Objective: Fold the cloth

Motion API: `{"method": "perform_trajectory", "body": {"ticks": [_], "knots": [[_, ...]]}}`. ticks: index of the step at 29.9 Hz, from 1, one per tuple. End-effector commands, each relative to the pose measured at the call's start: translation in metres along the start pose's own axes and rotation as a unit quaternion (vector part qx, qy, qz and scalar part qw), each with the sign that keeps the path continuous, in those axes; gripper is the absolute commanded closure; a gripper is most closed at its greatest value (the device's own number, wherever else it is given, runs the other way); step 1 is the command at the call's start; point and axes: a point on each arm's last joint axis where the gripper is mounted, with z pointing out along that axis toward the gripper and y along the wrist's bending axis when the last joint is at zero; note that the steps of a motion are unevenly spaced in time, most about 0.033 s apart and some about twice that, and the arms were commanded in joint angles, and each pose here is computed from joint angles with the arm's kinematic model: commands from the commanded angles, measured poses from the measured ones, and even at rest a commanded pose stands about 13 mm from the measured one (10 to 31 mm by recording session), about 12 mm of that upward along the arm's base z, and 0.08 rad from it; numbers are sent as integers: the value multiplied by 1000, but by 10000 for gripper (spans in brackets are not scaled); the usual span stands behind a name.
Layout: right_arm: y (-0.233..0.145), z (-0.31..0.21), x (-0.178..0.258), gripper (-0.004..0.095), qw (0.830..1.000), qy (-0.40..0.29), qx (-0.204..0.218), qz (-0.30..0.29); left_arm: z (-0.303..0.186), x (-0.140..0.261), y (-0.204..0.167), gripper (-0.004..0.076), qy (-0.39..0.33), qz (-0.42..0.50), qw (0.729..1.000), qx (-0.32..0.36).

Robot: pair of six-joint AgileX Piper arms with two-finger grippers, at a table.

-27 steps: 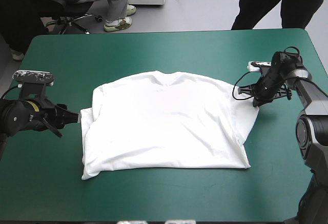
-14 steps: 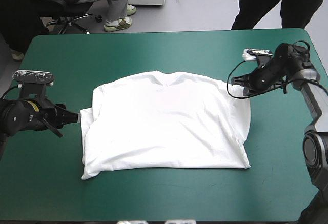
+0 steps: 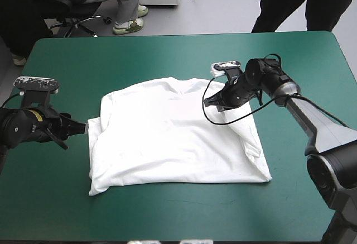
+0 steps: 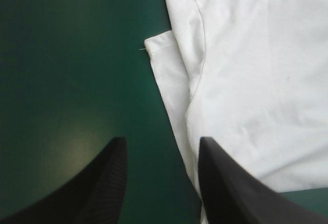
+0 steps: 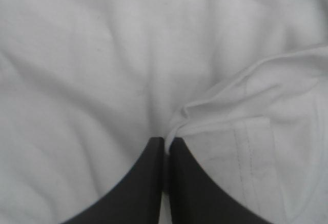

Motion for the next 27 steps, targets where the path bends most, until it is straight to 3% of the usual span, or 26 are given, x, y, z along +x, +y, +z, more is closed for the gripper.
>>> {"method": "perform_trajectory", "body": {"ticks": [1, 5, 7, 11, 19, 27], "knots": [[6, -6, -5, 755, 1000, -15, -12, -1, -10, -2, 1, 404, -16, -4, 1000, -1], [7, 9, -2, 440, 999, 22, -39, 24, -10, -1, 0, 404, -14, -5, 1000, 4], [10, 8, -2, 376, 998, 20, -51, 18, -10, -1, -1, 404, -14, -7, 1000, 9], [11, -12, -1, 395, 1000, 3, -30, -3, -10, 1, -4, 404, -4, -12, 1000, 25], [4, -84, 24, 409, 996, -4, 77, -36, -11, 4, -12, 365, 14, -12, 997, 69], [-22, -152, 83, 422, 992, -64, 99, 44, 21, 32, -21, 278, 89, -29, 990, 101]]}}
